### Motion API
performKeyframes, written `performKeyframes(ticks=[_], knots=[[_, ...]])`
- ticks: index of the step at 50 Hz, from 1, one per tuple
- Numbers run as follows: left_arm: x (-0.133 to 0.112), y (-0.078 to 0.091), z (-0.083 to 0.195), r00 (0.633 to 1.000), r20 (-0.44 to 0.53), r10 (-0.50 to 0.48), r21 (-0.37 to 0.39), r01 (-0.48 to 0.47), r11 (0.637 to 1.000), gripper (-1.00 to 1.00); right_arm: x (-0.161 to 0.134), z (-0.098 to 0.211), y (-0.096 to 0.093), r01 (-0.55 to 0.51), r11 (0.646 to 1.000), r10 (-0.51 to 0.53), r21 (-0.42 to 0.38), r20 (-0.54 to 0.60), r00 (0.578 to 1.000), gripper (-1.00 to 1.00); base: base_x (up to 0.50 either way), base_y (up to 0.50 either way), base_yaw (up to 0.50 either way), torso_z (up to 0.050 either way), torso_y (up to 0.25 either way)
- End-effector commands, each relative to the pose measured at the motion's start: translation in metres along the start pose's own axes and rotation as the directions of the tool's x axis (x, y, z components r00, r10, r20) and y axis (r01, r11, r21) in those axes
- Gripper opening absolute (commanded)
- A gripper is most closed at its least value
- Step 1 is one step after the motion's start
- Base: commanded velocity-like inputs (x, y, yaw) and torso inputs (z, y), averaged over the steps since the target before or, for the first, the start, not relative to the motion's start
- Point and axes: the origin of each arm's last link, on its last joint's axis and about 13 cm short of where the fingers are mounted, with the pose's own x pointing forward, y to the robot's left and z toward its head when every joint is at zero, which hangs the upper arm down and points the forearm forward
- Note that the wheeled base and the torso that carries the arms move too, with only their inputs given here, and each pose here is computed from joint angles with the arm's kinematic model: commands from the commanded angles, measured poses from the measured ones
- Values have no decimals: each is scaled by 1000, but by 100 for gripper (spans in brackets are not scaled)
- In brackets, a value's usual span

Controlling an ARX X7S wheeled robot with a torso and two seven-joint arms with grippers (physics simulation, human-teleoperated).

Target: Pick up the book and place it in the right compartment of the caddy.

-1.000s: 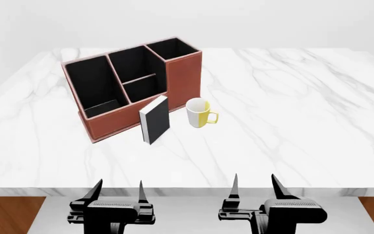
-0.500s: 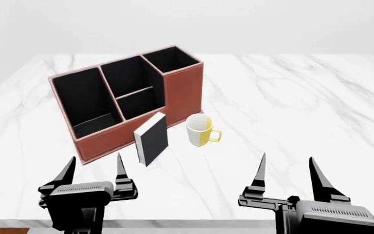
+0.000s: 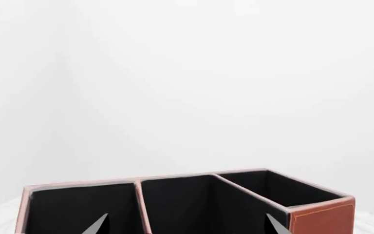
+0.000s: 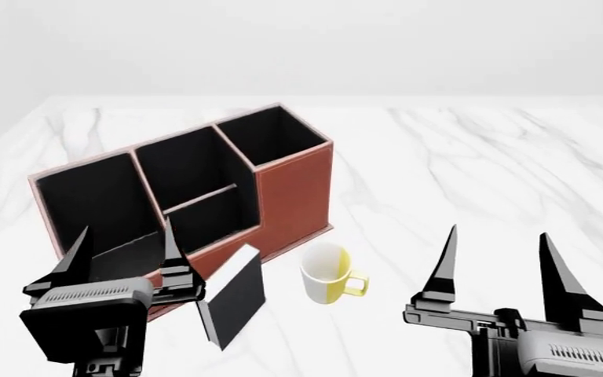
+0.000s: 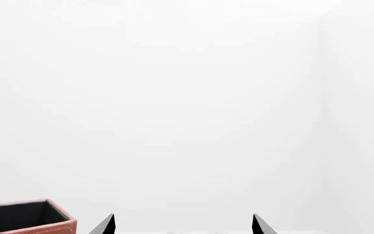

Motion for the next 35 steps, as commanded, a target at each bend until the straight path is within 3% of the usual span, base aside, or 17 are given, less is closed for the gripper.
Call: performKeyframes(ticks=[1,12,22,28,30,33,35], knots=[[1,0,1,1000,-6,-1,8,1,1000,100,1,3,-3,3,1000,-3,6,25,1000,100,500,0,0,0,0],[4,0,-1,999,-46,-7,7,7,1000,100,2,-3,-3,4,1000,-4,-29,3,1000,100,0,0,0,0,2],[3,1,-3,998,-65,-9,-5,9,1000,100,0,-1,-3,2,1000,-1,-14,20,1000,100,7,0,0,0,0],[5,1,-2,999,-45,3,19,-2,1000,100,0,-1,-3,11,1000,-11,-16,26,1000,100,423,0,0,0,0],[8,3,-1,994,-110,-24,8,25,1000,100,0,-2,-2,1,1000,-1,-19,18,1000,100,0,0,0,0,0],[9,5,6,992,-104,-71,-9,70,997,100,0,-3,-2,-4,1000,4,-25,13,1000,100,0,0,0,0,0],[14,10,18,980,-121,-156,-40,152,988,100,0,-3,-2,-5,1000,5,-28,9,1000,100,0,0,0,0,0]])
